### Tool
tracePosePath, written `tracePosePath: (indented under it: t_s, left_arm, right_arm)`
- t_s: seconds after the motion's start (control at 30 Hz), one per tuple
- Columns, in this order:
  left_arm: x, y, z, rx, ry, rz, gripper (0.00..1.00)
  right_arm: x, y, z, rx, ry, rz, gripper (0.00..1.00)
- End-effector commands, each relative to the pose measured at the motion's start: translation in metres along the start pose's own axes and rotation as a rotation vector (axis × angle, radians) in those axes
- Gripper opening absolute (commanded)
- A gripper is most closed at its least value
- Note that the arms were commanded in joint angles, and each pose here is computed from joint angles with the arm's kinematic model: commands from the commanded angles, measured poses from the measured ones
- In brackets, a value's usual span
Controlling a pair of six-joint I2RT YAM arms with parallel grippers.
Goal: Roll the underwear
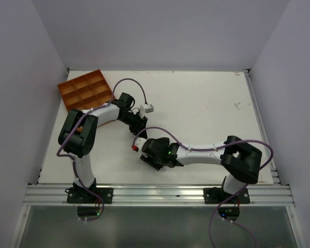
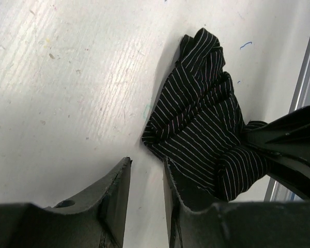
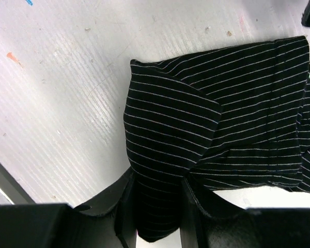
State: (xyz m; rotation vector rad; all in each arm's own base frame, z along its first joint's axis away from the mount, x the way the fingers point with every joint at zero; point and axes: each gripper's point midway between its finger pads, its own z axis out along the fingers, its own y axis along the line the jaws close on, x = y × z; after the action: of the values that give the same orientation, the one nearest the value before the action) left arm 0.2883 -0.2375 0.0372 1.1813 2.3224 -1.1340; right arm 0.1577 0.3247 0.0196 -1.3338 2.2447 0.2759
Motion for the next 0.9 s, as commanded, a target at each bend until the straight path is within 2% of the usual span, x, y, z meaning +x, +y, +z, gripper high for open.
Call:
tracePosePath:
  t_s: [0.0, 0.1, 0.2, 0.33, 0.43, 0.87]
  left_arm:
    - [-0.012, -0.002, 0.011, -0.009, -0.016, 0.031, 0.35]
    - [-0.005, -0.005, 0.022, 0.007, -0.007, 0.019, 0.33]
    - [0.0, -0.005, 0.028, 0.023, 0.001, 0.005, 0.24]
    - [-0.001, -0.004, 0.033, 0.044, -0.005, 0.001, 0.05]
    - [-0.002, -0.002, 0.037, 0.059, -0.006, -0.01, 0.0]
    - [-0.001, -0.008, 0.056, 0.089, -0.013, -0.015, 0.0]
  right_arm:
    - [0.013, 0.012, -0.002, -0.052, 0.054, 0.003, 0.11]
    - [0.009, 0.013, -0.003, -0.056, 0.056, -0.011, 0.11]
    - [0.005, 0.014, -0.004, -0.066, 0.055, -0.022, 0.11]
    - [0.003, 0.02, -0.006, -0.091, 0.063, -0.061, 0.12]
    - [0.002, 0.021, -0.006, -0.102, 0.072, -0.088, 0.13]
    - [0.003, 0.034, -0.004, -0.157, 0.1, -0.187, 0.15]
